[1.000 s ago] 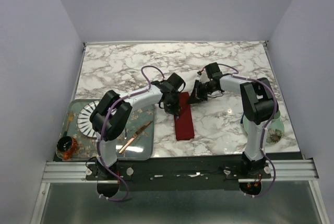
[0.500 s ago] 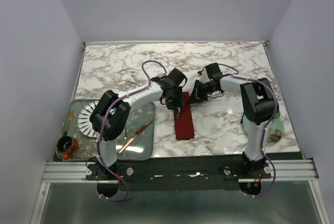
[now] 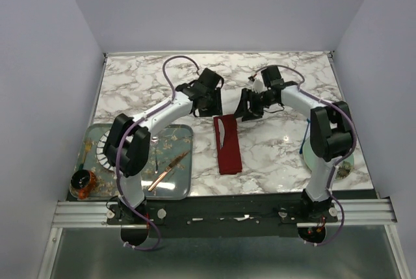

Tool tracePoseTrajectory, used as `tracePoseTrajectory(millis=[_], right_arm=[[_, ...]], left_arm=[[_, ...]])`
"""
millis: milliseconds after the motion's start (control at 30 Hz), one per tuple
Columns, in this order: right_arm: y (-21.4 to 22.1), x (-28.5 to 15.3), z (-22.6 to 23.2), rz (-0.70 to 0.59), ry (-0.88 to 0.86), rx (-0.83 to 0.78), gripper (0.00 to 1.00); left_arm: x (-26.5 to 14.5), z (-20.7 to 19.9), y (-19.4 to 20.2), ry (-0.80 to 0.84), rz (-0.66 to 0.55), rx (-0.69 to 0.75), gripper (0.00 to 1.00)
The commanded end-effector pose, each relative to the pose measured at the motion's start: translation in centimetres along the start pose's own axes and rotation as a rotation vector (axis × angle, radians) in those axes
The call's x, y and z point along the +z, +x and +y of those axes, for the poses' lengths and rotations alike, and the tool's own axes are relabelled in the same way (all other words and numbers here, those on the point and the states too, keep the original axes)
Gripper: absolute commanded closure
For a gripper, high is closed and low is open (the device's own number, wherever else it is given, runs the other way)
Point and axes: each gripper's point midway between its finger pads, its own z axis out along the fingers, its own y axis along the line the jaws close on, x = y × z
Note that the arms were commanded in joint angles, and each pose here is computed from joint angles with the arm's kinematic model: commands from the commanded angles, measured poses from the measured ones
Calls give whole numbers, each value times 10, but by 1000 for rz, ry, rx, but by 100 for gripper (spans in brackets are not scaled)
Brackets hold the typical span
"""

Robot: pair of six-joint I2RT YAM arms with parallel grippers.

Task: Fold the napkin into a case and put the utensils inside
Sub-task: Pick up the fork from the corner of the board.

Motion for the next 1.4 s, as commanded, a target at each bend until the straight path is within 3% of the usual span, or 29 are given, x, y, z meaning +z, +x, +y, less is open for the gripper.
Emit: tracePoseTrajectory(millis=[0, 33, 67, 233, 333, 433, 600, 867, 1367], right_arm=[[-27, -75, 6, -102, 146, -193, 27], [-29, -87, 2, -122, 185, -215, 25], [-26, -107, -2, -146, 233, -225, 17], [-14, -157, -66, -180, 609, -173, 12], [-1, -173, -99, -146, 713, -91, 11], [5, -182, -131, -131, 712, 33, 13], [12, -196, -175, -92, 693, 203, 26], [4, -200, -207, -63, 704, 245, 42], [1, -188, -249, -7, 732, 327, 53]], left_arm=[[-50, 6, -67, -14, -260, 92, 47], [-60, 7, -74, -14, -296, 97, 46], [-63, 8, -81, -13, -329, 105, 46], [-80, 20, -96, -58, -418, 121, 46], [-82, 21, -96, -59, -423, 125, 46], [-80, 22, -94, -59, -417, 128, 46], [-81, 21, -95, -56, -416, 121, 46], [-75, 24, -93, -70, -398, 118, 46], [-62, 25, -92, -77, -366, 117, 46]])
